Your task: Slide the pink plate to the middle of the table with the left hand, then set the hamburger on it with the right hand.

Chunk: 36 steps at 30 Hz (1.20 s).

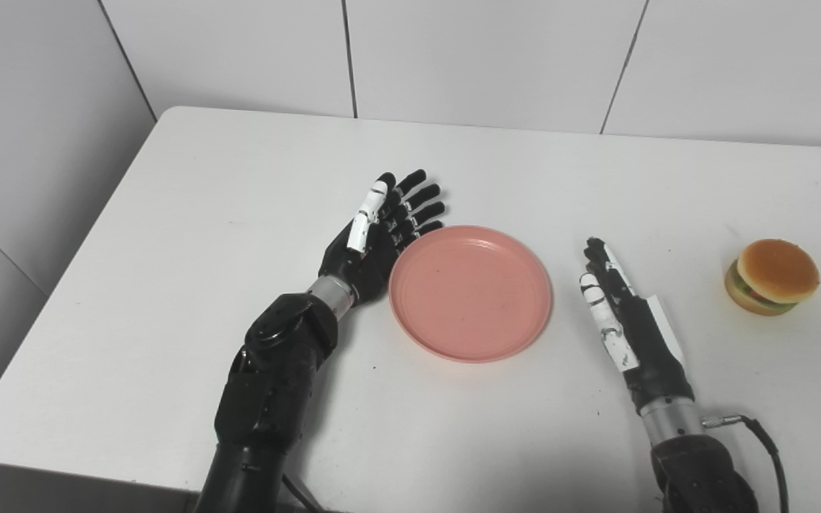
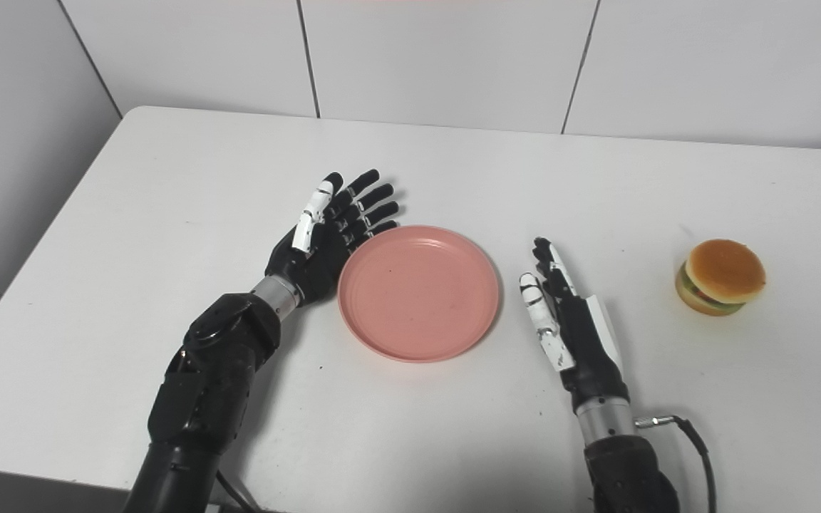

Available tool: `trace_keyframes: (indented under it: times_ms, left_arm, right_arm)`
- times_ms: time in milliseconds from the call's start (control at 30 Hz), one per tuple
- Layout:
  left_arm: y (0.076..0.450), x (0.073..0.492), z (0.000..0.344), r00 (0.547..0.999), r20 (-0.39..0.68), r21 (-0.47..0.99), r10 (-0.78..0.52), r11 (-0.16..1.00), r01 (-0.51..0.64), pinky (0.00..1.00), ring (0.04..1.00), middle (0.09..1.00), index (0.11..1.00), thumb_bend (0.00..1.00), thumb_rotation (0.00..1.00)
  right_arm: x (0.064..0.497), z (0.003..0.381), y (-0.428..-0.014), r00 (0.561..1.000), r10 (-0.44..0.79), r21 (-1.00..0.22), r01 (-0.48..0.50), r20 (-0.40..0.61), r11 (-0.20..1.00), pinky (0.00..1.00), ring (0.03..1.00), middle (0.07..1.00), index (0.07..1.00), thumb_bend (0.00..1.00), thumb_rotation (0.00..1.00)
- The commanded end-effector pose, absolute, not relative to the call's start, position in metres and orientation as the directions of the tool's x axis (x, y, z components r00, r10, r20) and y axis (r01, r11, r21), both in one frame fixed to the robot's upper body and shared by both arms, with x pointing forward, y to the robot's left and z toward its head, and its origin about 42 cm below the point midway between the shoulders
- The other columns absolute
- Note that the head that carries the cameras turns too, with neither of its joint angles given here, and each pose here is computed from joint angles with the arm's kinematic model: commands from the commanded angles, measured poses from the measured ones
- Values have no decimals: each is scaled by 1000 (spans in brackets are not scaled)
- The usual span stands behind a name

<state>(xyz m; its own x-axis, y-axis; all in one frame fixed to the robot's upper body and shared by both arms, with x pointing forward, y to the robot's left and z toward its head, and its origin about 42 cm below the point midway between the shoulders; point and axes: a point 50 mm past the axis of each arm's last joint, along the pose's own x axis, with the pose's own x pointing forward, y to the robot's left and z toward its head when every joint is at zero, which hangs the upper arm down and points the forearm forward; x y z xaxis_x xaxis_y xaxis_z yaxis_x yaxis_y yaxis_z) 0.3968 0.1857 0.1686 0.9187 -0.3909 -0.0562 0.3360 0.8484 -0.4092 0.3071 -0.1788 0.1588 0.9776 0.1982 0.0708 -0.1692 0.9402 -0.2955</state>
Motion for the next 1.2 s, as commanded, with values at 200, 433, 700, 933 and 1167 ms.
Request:
trace_keyframes:
  times_ms: [200,433,700,933,1167]
  left_arm:
    - [186,392,159,907,-90,-405,-410,847,343,910,904,915,916,393,1000]
    - [192,392,148,915,-91,-417,-394,849,324,921,910,913,915,397,1000]
    - [191,391,137,920,-97,-450,-381,841,301,934,920,922,921,397,1000]
    - [196,393,129,925,-95,-456,-369,842,289,937,917,918,918,397,1000]
    - [206,396,116,921,-94,-462,-378,836,296,949,930,934,932,390,1000]
  right_arm:
    - [310,166,-168,976,205,-300,-173,77,938,941,964,958,959,242,1000]
    - [312,168,-172,979,179,-294,-143,99,945,931,958,969,967,221,1000]
    - [316,187,-188,979,141,-426,-66,148,903,881,939,966,970,254,1000]
    - [321,213,-201,941,163,-529,20,297,848,906,942,953,949,317,1000]
    - [325,248,-208,914,134,-562,115,382,819,881,924,947,947,366,1000]
